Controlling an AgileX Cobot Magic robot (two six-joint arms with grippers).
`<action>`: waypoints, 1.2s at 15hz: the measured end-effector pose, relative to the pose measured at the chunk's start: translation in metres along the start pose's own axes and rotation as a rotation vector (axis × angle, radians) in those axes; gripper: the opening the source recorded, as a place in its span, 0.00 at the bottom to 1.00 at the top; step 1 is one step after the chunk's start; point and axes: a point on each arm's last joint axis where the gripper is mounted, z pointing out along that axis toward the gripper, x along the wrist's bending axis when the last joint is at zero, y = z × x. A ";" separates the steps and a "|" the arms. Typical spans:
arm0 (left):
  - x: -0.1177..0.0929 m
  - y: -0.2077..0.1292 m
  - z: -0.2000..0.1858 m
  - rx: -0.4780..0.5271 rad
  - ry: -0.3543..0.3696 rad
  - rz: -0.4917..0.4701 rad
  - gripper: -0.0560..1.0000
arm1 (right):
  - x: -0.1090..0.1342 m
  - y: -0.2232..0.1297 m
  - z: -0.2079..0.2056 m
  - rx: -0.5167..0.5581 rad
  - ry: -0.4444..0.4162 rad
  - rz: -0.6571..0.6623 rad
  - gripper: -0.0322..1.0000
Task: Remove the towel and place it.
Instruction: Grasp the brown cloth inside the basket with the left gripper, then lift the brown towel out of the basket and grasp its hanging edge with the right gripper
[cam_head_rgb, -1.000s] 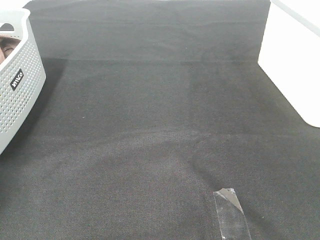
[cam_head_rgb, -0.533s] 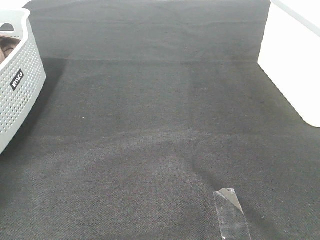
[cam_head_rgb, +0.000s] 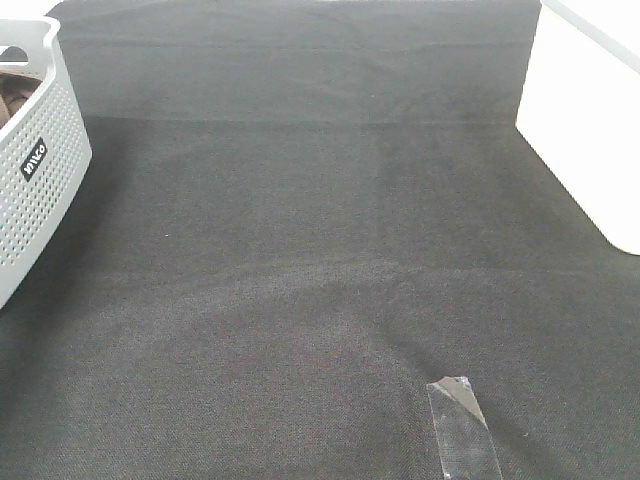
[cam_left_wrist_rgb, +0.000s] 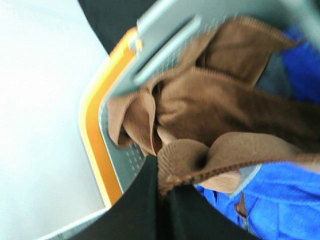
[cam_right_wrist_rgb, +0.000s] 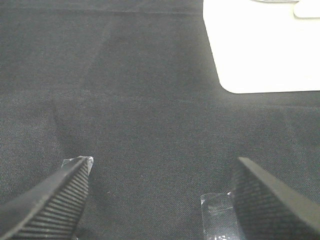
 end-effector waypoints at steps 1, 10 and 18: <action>-0.002 0.009 -0.016 -0.038 0.016 0.011 0.06 | 0.000 0.000 0.000 0.000 0.000 0.000 0.76; -0.045 0.077 -0.167 -0.492 0.156 0.150 0.06 | 0.000 0.001 0.000 -0.002 0.005 0.000 0.76; -0.145 0.118 -0.262 -0.801 0.009 0.324 0.06 | 0.037 0.094 0.075 -0.196 0.479 -0.222 0.76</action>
